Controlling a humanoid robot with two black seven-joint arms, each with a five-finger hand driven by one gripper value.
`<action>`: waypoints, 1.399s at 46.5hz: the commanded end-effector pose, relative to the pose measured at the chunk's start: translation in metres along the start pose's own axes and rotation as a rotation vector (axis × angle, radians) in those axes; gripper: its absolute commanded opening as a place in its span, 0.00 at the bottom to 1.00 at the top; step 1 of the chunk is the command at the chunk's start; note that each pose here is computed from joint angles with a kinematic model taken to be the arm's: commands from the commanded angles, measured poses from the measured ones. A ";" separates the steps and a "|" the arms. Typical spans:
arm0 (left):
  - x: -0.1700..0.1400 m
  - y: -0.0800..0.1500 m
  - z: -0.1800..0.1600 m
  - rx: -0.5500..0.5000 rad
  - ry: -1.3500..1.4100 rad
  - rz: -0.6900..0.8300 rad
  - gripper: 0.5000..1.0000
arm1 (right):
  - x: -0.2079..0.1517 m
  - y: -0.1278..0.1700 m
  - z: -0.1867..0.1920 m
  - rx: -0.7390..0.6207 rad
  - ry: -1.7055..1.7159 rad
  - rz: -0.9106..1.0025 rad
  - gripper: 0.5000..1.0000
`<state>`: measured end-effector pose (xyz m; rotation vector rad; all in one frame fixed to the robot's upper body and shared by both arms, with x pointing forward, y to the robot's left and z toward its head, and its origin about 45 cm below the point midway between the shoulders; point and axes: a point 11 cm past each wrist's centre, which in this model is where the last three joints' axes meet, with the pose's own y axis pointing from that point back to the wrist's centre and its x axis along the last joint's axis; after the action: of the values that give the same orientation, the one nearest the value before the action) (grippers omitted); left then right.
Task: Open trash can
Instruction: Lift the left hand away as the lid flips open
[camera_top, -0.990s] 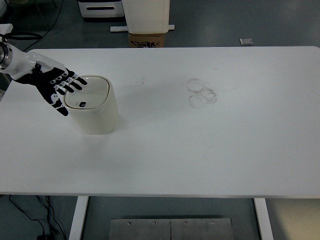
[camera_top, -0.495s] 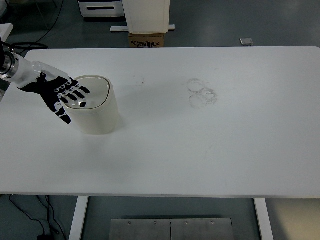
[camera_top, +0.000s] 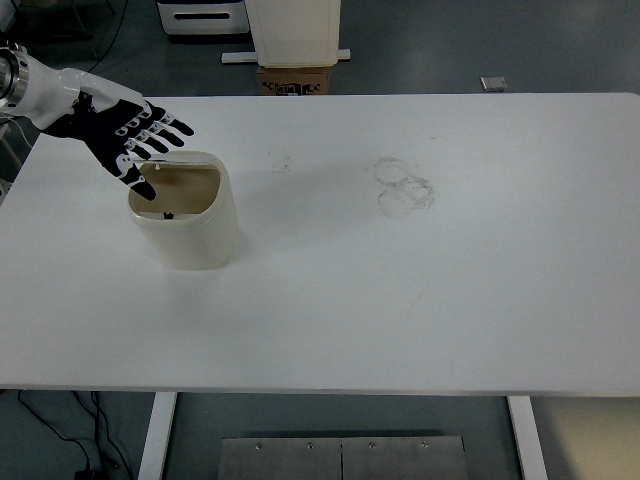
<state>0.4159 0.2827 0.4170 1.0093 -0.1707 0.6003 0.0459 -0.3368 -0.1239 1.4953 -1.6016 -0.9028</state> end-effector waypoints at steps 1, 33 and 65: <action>0.008 0.014 0.013 -0.034 -0.006 0.033 1.00 | 0.000 0.000 0.000 0.000 0.001 0.000 0.98; 0.045 0.025 -0.019 -0.357 0.347 0.123 1.00 | 0.000 0.000 0.000 0.000 -0.001 0.000 0.98; 0.058 -0.023 -0.082 -0.661 0.857 0.121 1.00 | 0.000 0.000 0.000 0.000 -0.001 0.000 0.98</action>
<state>0.4605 0.3571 0.3818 0.1055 0.3048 0.9246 0.0461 -0.3368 -0.1238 1.4951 -1.6027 -0.9027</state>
